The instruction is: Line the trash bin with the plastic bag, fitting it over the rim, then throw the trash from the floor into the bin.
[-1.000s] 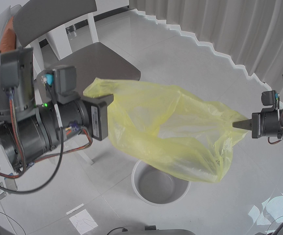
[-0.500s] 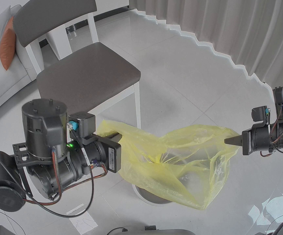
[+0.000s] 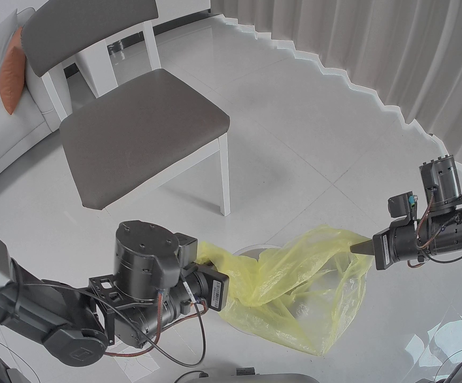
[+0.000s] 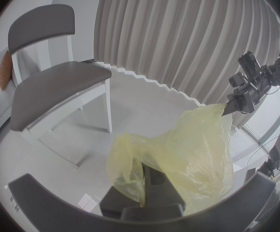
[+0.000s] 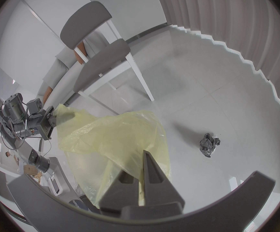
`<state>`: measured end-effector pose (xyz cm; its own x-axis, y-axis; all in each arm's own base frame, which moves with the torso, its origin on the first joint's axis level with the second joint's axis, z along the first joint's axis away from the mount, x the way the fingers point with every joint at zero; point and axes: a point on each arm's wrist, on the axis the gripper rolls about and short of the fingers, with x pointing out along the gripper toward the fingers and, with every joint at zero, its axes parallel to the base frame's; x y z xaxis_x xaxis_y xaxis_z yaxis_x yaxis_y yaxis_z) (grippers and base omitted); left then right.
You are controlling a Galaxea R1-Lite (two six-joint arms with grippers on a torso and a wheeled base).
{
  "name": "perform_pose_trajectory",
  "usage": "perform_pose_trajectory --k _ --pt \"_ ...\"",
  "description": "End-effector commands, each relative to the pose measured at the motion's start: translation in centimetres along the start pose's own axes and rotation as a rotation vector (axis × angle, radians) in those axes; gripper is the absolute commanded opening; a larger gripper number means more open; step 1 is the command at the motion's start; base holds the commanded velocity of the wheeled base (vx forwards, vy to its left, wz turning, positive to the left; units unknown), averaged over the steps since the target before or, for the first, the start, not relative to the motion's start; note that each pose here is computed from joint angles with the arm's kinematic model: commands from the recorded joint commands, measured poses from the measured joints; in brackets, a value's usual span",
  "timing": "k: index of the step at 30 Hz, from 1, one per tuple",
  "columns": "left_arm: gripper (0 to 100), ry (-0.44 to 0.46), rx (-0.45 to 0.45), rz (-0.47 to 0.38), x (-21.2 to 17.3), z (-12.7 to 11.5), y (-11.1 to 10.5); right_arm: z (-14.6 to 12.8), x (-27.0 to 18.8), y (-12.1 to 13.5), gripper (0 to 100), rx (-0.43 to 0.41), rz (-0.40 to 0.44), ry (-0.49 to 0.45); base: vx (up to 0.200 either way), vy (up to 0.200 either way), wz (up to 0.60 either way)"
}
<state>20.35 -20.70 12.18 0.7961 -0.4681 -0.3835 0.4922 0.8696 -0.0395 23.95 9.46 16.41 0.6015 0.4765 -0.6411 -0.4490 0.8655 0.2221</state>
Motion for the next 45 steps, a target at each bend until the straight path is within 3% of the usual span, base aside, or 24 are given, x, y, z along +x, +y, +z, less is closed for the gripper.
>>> perform_pose_trajectory --k 1,23,34,45 --pt "0 0.067 0.001 0.004 1.3 -1.7 -0.4 -0.8 2.1 -0.6 0 0.017 -0.006 0.076 0.0 0.0 0.0" --pt "0 0.18 -0.044 0.041 2.8 -4.9 0.1 -1.5 9.5 -2.5 0 0.029 -0.012 0.108 0.0 0.0 0.0" --pt "0 0.178 -0.044 0.04 4.1 -6.5 0.0 -1.3 11.0 -2.7 0 0.029 -0.008 0.125 0.0 0.0 0.0" --pt "0 0.212 -0.067 0.022 3.1 -8.4 -0.6 -3.6 10.9 -2.5 0 0.019 -0.006 0.203 0.0 0.0 0.0"
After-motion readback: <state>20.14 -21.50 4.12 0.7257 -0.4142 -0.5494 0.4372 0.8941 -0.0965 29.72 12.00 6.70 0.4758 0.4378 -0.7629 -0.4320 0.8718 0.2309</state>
